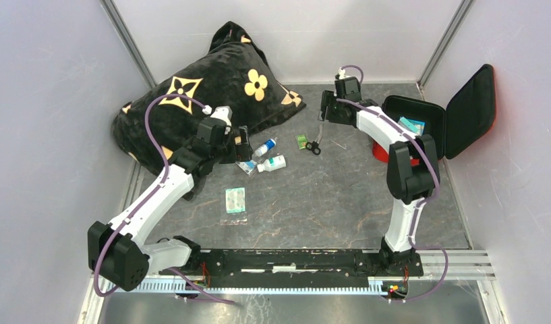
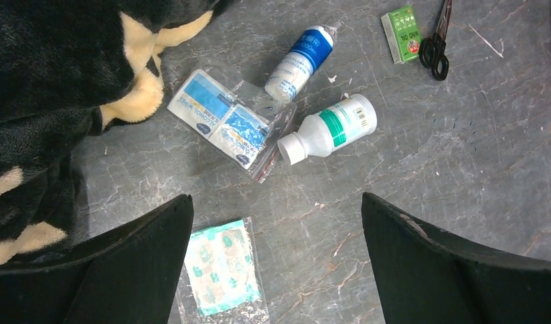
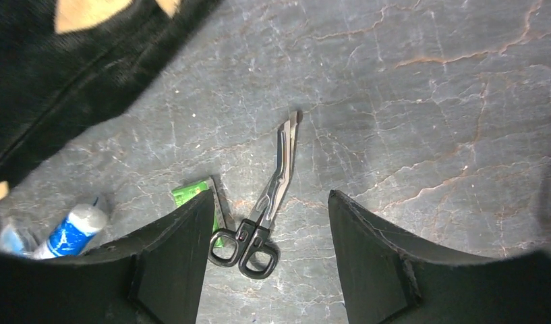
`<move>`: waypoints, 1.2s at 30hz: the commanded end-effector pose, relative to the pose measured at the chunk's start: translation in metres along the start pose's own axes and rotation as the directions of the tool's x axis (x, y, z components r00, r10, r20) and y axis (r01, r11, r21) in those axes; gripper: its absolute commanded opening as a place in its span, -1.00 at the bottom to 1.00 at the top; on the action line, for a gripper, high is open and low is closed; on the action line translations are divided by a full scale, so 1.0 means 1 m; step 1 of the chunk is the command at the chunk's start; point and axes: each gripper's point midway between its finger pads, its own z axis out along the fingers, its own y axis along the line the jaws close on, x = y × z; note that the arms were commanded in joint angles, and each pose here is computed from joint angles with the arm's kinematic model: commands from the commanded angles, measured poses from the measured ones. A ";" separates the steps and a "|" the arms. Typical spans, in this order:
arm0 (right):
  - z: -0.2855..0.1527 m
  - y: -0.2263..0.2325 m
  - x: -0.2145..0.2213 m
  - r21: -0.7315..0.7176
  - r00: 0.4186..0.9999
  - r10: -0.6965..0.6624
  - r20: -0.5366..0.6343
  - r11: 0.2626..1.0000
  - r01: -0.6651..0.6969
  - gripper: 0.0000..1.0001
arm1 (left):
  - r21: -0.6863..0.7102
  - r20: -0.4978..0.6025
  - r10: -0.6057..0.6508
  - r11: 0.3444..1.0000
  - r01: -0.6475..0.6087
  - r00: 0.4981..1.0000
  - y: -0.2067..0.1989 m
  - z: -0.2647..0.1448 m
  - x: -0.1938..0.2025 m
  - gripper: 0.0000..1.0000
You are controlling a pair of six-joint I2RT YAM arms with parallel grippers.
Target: Organize the medicine kit
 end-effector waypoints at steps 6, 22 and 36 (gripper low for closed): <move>0.014 0.022 -0.009 0.070 0.997 -0.064 -0.051 0.995 0.068 0.50 | 0.072 0.020 0.074 0.995 -0.075 0.997 -0.010 -0.011 -0.007 1.00; 0.041 0.018 0.015 0.166 0.991 -0.071 -0.114 0.982 0.090 0.37 | 0.053 0.026 0.088 0.995 -0.089 0.996 -0.004 -0.017 -0.005 1.00; 0.053 0.010 0.047 0.215 0.977 -0.098 -0.189 0.967 0.138 0.27 | 0.061 0.023 0.089 0.994 -0.090 0.996 -0.005 -0.016 -0.003 1.00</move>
